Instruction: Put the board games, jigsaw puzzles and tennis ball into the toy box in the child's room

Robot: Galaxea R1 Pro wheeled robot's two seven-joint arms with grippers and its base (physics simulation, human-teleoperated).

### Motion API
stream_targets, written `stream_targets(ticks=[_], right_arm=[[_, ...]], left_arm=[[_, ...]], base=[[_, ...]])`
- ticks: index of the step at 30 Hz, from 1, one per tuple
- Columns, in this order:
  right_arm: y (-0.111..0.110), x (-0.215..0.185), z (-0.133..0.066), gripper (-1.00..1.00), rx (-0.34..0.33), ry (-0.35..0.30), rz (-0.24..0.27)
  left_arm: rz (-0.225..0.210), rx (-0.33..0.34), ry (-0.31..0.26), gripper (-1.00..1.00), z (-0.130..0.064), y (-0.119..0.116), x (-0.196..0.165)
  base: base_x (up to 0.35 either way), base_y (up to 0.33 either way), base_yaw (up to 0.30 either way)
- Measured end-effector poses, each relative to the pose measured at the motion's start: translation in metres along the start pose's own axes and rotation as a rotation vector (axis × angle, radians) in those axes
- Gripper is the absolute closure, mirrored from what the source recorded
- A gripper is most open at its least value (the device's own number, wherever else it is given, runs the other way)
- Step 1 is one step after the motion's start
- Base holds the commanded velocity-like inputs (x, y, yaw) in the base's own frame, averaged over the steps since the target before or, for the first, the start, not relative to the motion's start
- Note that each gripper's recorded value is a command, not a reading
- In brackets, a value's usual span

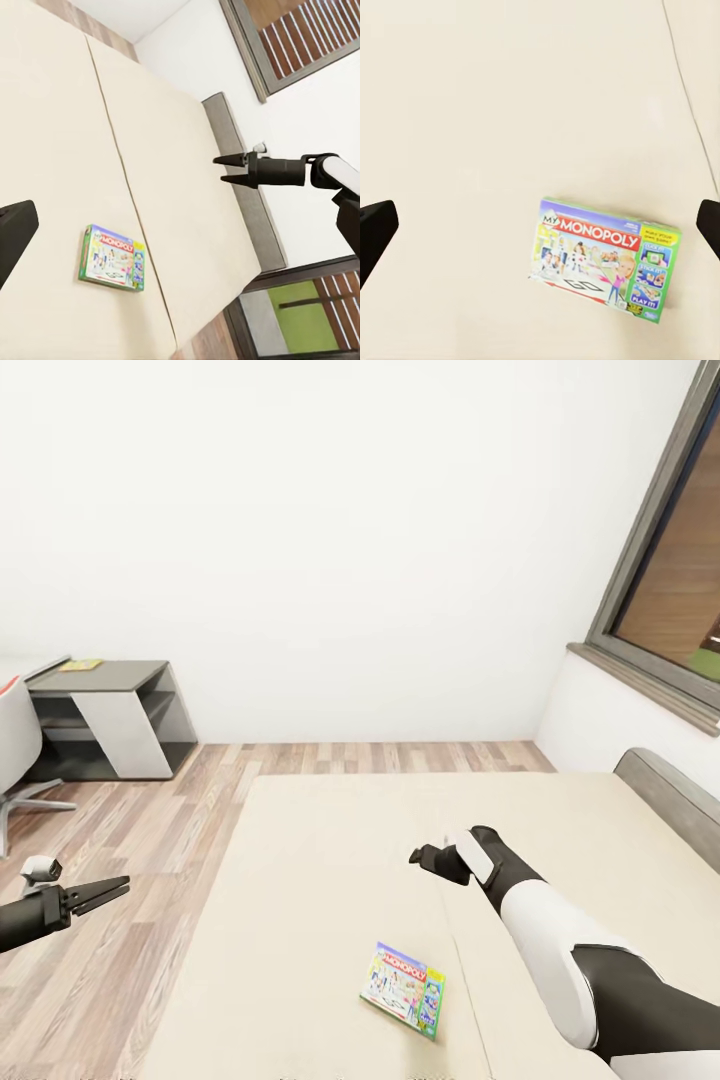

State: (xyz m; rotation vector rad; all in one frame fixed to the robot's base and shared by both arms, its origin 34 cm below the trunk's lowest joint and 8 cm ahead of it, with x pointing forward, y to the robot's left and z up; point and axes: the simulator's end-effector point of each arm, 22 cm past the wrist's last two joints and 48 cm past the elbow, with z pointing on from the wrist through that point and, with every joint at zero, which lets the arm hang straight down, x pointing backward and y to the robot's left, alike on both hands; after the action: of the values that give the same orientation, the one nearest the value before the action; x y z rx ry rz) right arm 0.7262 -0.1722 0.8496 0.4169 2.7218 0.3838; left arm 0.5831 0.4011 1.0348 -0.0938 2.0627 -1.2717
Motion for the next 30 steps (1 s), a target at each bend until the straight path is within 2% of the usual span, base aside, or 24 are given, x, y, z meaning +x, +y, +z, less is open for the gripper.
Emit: stream_targets(ticks=[30], right_arm=[[-0.029, 0.035, 0.035, -1.00, 0.051, 0.056, 0.022]], left_arm=[[-0.036, -0.019, 0.025, -1.00, 0.007, 0.019, 0.012]], base=[[0.000, 0.000, 0.000]])
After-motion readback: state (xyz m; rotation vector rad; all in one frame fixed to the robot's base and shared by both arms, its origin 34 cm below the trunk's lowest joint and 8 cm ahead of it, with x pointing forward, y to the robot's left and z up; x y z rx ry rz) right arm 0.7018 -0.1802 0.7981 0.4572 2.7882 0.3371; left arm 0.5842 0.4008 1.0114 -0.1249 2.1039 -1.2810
